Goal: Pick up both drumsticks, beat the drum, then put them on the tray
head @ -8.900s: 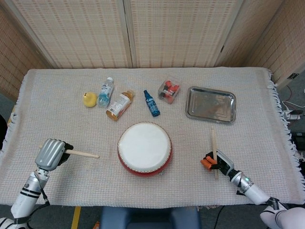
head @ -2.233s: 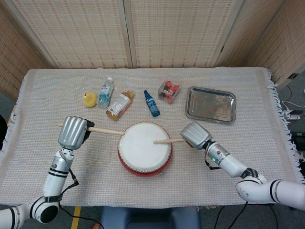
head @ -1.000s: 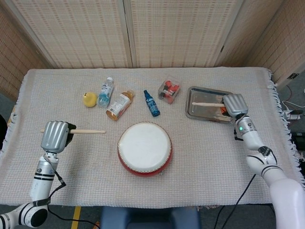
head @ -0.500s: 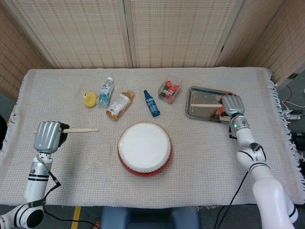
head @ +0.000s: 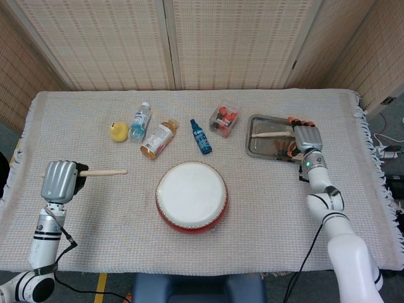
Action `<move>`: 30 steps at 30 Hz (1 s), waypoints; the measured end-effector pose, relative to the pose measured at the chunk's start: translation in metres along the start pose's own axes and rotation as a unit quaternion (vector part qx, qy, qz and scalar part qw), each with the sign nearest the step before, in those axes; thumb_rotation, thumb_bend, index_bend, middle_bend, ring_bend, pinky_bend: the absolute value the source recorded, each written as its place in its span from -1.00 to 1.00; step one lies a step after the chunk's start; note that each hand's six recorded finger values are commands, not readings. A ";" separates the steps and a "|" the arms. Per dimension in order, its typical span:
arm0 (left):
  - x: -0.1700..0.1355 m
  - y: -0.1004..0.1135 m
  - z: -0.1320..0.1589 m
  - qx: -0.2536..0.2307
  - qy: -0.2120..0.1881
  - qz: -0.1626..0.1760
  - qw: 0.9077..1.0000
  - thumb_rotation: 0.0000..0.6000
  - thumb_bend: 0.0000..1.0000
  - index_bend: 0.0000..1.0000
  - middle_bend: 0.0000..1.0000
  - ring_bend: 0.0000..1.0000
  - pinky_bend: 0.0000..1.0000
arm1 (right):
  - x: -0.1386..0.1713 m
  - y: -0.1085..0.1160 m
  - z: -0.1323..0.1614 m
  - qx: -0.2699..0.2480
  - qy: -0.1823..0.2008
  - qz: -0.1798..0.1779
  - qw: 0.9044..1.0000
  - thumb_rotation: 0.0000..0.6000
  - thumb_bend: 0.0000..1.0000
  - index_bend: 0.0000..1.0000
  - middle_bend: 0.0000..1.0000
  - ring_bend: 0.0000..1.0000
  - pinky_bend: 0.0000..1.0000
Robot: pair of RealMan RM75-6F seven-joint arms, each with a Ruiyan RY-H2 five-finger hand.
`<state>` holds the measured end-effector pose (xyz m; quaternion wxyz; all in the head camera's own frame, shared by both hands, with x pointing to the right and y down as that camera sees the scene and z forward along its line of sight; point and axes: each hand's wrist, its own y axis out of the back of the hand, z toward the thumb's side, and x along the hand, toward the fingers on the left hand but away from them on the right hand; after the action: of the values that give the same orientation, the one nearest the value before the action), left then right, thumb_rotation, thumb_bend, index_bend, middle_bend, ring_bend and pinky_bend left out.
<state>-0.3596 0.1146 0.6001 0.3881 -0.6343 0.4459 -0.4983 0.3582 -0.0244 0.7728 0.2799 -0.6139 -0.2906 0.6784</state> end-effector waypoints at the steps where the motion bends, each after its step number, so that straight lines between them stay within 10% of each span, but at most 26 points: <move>1: 0.000 0.001 0.000 0.001 -0.001 0.001 1.000 1.00 0.73 1.00 1.00 1.00 1.00 | 0.000 0.001 0.001 -0.002 0.001 -0.001 1.000 1.00 -0.76 -1.00 -0.89 -1.00 -0.81; 17: 0.003 -0.003 0.016 0.016 -0.027 -0.006 0.999 1.00 0.73 1.00 1.00 1.00 1.00 | 0.033 0.043 0.015 -0.064 0.107 -0.053 0.991 1.00 -0.78 -0.96 -0.85 -0.92 -0.65; 30: 0.019 -0.022 0.084 0.043 -0.094 -0.043 0.994 1.00 0.72 1.00 1.00 1.00 1.00 | 0.144 0.101 0.086 -0.135 0.264 -0.044 0.954 1.00 -0.78 -0.88 -0.73 -0.83 -0.60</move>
<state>-0.2719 0.1072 0.6090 0.4334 -0.6800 0.3575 -0.4712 0.2573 0.0094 0.6078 0.2903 -0.7901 -0.3220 0.4333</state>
